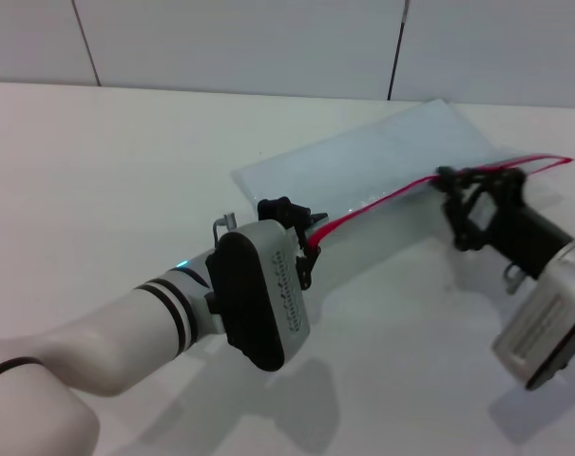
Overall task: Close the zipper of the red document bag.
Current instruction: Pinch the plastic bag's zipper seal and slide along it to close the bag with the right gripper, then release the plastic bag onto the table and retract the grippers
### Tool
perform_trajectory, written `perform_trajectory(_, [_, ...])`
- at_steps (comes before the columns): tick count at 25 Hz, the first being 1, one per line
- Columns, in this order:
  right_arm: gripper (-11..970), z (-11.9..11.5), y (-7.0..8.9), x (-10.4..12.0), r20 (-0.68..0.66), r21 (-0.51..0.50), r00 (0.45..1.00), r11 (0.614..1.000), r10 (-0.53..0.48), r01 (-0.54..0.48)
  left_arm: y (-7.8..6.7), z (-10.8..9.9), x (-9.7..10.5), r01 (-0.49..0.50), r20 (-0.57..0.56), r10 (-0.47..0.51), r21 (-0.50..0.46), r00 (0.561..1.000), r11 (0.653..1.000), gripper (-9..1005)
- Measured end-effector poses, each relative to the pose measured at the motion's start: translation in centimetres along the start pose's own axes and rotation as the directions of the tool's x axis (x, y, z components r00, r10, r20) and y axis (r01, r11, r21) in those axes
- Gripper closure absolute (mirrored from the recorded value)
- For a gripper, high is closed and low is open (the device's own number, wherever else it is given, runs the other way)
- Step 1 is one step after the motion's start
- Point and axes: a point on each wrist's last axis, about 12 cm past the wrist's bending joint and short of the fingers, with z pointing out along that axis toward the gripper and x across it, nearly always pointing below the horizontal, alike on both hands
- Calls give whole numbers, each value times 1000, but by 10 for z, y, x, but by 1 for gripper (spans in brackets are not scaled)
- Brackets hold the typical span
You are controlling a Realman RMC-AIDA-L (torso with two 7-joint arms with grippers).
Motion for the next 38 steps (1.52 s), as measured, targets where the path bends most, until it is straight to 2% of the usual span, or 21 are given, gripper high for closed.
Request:
perform_trajectory(8, [892,-12,-24,39,-219,155,971,986,97,-64,-3,-1,1,2,-2,-1,6,1000,1000,955])
perform_trajectory(10, [892,-17,-35,50,-278,254,947,963,160,-88,-4,-1,0,0,-1,0,8,1000,1000,955])
perform_trajectory(11, [892,-17,-35,50,-278,254,947,963,160,-88,-4,-1,0,0,0,0,10,1000,1000,956])
perform_trajectory(15, [891,-22,-44,57,-349,365,912,927,215,-79,-6,-2,2,-3,0,3,8,1000,1000,956])
perform_trajectory(20, [888,-21,-41,44,-282,435,922,892,266,-125,-7,-3,9,-3,5,3,-34,1000,999,957])
perform_trajectory(25, [702,-29,-37,26,-163,522,941,835,298,-174,-6,-9,17,5,55,4,-159,998,987,953])
perform_trajectory(26, [652,-32,-37,23,-121,550,939,809,323,-208,-4,-11,19,20,65,-7,-192,998,981,951])
perform_trajectory(27, [602,-33,-37,22,-106,558,937,800,332,-220,-1,-12,21,47,76,-30,-236,997,971,950])
perform_trajectory(29, [502,-37,-38,20,-34,582,921,757,387,-297,6,-15,26,102,91,-78,-302,993,948,893])
perform_trajectory(30, [452,-40,-39,18,43,591,894,710,445,-382,14,-18,29,170,116,-137,-367,984,915,865])
perform_trajectory(31, [409,-40,-39,18,43,591,894,710,445,-382,14,-18,29,170,116,-137,-367,984,915,836])
perform_trajectory(33, [322,-44,-40,16,131,582,855,659,502,-476,22,-23,34,249,157,-200,-428,967,869,779])
perform_trajectory(34, [323,-46,-40,15,180,572,830,630,528,-525,28,-27,37,310,198,-244,-469,950,827,758])
perform_trajectory(35, [323,-49,-40,14,225,558,804,604,550,-569,31,-29,39,344,221,-267,-490,938,801,737])
perform_trajectory(37, [324,-55,-40,10,308,527,758,561,574,-639,39,-41,46,474,324,-348,-540,880,695,695])
perform_trajectory(38, [325,-58,-39,9,340,514,741,546,578,-662,42,-45,48,515,363,-367,-548,857,659,674])
